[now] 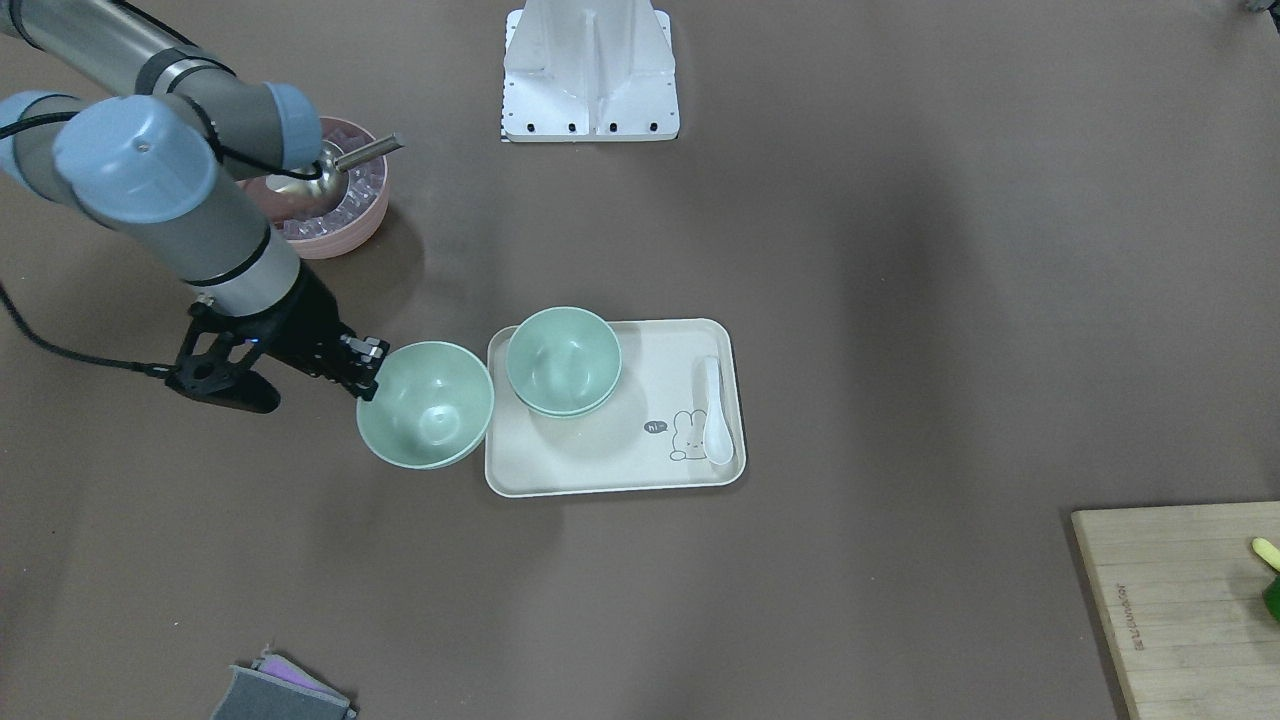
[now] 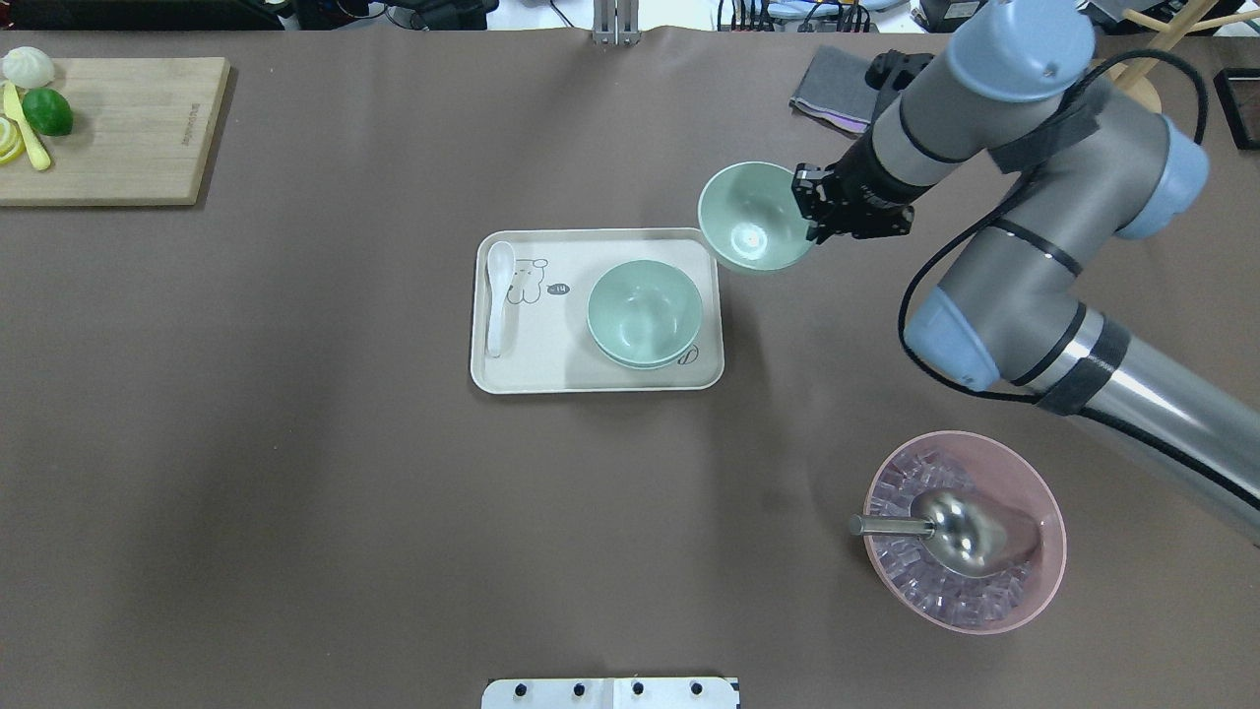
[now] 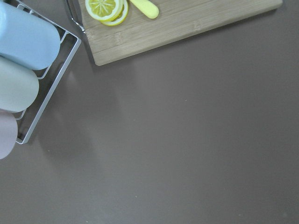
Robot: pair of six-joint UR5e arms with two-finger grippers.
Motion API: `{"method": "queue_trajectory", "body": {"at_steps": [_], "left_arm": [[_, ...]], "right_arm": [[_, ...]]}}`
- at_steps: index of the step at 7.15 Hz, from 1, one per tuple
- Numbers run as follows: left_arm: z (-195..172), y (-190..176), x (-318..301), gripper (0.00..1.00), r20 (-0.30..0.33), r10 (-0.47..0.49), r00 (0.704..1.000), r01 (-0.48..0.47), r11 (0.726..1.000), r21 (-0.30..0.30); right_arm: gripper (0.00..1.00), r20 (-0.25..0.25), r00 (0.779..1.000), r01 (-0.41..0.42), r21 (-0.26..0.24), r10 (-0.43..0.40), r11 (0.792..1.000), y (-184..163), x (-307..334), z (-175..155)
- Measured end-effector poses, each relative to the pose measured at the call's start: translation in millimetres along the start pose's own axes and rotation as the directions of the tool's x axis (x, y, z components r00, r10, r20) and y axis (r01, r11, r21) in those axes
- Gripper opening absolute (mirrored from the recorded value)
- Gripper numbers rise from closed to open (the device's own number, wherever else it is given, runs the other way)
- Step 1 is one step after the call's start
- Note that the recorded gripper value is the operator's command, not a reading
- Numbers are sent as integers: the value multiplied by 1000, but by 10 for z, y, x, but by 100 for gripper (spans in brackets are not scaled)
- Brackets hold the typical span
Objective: Stack green bowls together
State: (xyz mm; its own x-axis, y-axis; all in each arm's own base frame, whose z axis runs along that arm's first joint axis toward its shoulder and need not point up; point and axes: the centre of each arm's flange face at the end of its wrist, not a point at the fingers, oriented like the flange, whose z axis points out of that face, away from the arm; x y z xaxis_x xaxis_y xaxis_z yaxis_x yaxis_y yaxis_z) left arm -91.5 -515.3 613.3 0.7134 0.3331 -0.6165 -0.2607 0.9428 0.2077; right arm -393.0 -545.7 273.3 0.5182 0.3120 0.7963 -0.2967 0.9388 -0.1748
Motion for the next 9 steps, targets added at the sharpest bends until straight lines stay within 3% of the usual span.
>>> {"method": "queue_trajectory", "body": {"at_steps": [3, 9], "left_arm": [[44, 71, -67, 98, 1, 3, 1000, -3, 1000, -10], [68, 94, -82, 98, 0, -1, 1000, 1, 1000, -14]], "right_arm": [[0, -22, 992, -124, 38, 125, 992, 710, -662, 213], [0, -42, 985, -164, 55, 166, 985, 1135, -819, 421]]}}
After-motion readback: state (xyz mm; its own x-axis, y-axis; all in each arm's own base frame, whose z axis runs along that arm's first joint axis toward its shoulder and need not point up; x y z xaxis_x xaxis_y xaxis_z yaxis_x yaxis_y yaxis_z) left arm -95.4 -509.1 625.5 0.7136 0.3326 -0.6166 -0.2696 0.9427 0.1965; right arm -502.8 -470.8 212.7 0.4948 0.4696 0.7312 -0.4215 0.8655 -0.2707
